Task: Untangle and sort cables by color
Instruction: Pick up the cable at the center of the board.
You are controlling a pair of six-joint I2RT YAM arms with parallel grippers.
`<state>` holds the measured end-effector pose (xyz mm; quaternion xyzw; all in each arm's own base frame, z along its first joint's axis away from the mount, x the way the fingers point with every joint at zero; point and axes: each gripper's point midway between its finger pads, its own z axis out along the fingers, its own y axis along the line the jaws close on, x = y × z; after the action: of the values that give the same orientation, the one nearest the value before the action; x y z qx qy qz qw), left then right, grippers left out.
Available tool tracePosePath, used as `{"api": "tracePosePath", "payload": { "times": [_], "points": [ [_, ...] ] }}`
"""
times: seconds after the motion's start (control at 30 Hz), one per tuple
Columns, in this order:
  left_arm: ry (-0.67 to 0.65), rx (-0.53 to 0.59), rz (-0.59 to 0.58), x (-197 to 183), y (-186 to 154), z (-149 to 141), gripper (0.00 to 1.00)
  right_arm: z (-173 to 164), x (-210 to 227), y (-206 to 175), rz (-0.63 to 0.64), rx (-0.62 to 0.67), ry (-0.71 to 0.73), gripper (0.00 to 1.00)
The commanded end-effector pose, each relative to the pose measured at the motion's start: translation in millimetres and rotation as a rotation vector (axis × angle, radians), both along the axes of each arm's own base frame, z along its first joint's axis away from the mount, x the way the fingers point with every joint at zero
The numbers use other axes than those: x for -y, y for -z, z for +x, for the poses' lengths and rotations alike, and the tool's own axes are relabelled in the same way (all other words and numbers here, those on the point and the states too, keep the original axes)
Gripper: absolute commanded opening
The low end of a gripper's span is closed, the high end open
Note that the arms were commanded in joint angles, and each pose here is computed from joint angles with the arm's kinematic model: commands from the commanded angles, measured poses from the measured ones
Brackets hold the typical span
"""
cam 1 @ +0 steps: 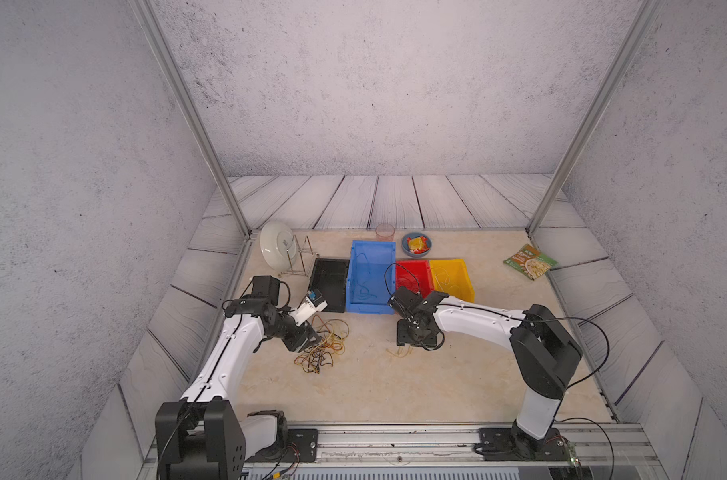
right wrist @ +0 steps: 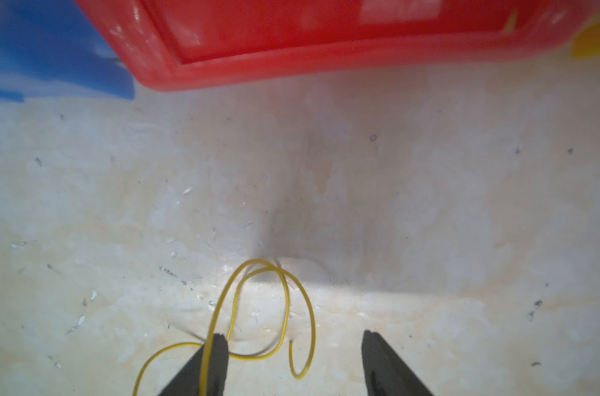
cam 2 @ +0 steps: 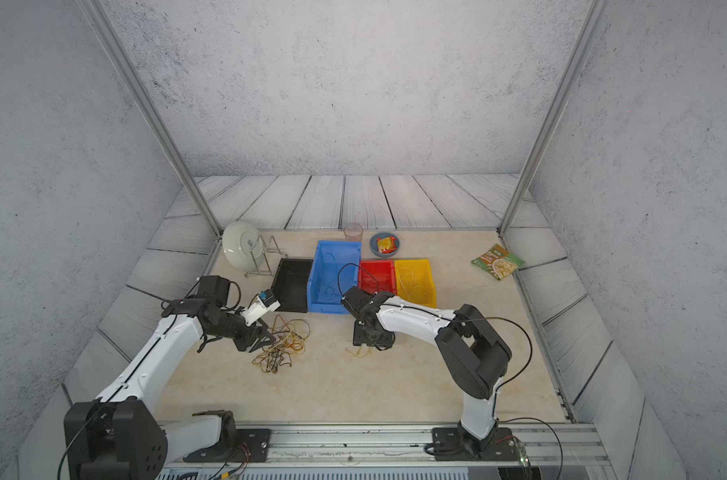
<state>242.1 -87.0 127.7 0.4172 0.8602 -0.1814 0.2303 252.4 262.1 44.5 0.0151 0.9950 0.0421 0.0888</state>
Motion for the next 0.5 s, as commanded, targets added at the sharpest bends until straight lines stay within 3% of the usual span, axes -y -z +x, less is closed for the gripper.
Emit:
{"api": "tracePosePath", "payload": {
  "times": [0.0,0.2,0.47],
  "points": [
    [-0.005,-0.008,-0.01,-0.2,1.2,-3.8,0.56,-3.1,1.8,-2.7,-0.007,-0.009,0.016,0.67],
    [-0.006,-0.008,-0.003,-1.2,2.8,-4.2,0.56,-4.3,-17.8,13.8,0.054,-0.064,-0.012,0.65],
    [-0.007,-0.006,0.002,-2.0,4.2,-3.5,0.56,-2.7,-20.1,21.9,0.057,-0.074,-0.015,0.46]
  ]
}}
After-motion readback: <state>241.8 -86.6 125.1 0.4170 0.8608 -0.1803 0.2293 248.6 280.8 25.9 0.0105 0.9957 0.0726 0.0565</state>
